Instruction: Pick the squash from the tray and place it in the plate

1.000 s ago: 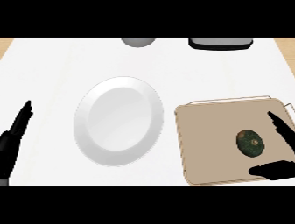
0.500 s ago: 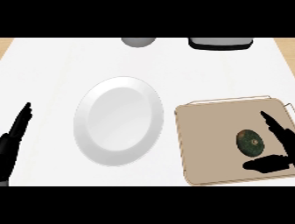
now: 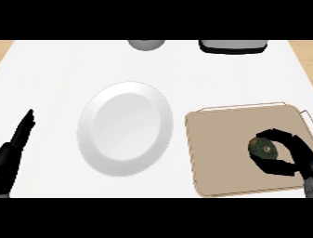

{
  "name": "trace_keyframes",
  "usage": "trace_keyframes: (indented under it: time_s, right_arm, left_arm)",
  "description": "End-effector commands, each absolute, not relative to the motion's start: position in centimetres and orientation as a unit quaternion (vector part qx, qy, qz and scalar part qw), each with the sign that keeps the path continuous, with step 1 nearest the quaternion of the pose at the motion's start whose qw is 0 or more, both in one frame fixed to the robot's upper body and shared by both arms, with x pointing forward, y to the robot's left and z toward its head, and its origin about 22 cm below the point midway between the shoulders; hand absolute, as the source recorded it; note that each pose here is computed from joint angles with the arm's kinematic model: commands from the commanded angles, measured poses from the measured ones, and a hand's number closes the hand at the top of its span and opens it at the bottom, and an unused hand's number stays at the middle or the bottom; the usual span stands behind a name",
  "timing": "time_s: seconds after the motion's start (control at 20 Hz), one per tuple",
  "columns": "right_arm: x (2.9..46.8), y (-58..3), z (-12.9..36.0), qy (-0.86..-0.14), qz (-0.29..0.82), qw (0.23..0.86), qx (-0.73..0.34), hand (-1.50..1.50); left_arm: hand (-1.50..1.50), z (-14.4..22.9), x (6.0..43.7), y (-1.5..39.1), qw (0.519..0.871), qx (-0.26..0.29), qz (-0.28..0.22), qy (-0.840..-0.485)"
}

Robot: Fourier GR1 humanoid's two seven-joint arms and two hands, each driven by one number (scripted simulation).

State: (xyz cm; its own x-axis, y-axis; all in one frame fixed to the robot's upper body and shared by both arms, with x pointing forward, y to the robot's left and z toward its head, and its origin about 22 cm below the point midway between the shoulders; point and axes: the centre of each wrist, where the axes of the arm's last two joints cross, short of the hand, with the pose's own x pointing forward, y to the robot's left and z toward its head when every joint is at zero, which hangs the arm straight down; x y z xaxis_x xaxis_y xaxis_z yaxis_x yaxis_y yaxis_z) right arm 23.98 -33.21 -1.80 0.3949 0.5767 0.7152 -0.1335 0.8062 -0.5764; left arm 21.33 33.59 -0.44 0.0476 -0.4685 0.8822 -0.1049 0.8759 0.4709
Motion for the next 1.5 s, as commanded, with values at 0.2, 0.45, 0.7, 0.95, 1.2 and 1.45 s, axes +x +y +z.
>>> trace_keyframes:
  time_s: [0.2, 0.45, 0.7, 0.95, 1.2, 1.45]
  right_arm:
    - [23.8, -33.8, -4.1, -0.516, 0.226, 0.793, -0.233, 1.5]
    - [32.1, -31.7, 4.1, -0.502, 0.479, 0.655, -0.299, 1.5]
    - [36.7, -31.1, 6.0, -0.527, 0.532, 0.569, -0.339, 1.5]
    - [38.7, -30.1, 4.5, -0.603, 0.49, 0.517, -0.36, 1.5]
    - [39.7, -30.0, 7.9, -0.689, 0.44, 0.441, -0.369, 1.5]
    - [40.8, -24.9, 12.6, -0.778, 0.423, 0.383, -0.262, 1.5]
  left_arm:
    - [0.0, -1.3, 21.3, 33.3, 0.691, 0.216, -0.133, -0.677]
    - [0.0, 0.4, 23.0, 32.3, 0.679, 0.18, -0.159, -0.693]
    - [0.0, 1.2, 24.0, 31.4, 0.674, 0.183, -0.159, -0.698]
    - [0.0, 1.3, 24.3, 32.0, 0.685, 0.192, -0.146, -0.688]
    - [0.0, 0.4, 21.7, 32.9, 0.689, 0.21, -0.143, -0.679]
    - [0.0, -1.3, 21.0, 34.5, 0.691, 0.208, -0.133, -0.679]
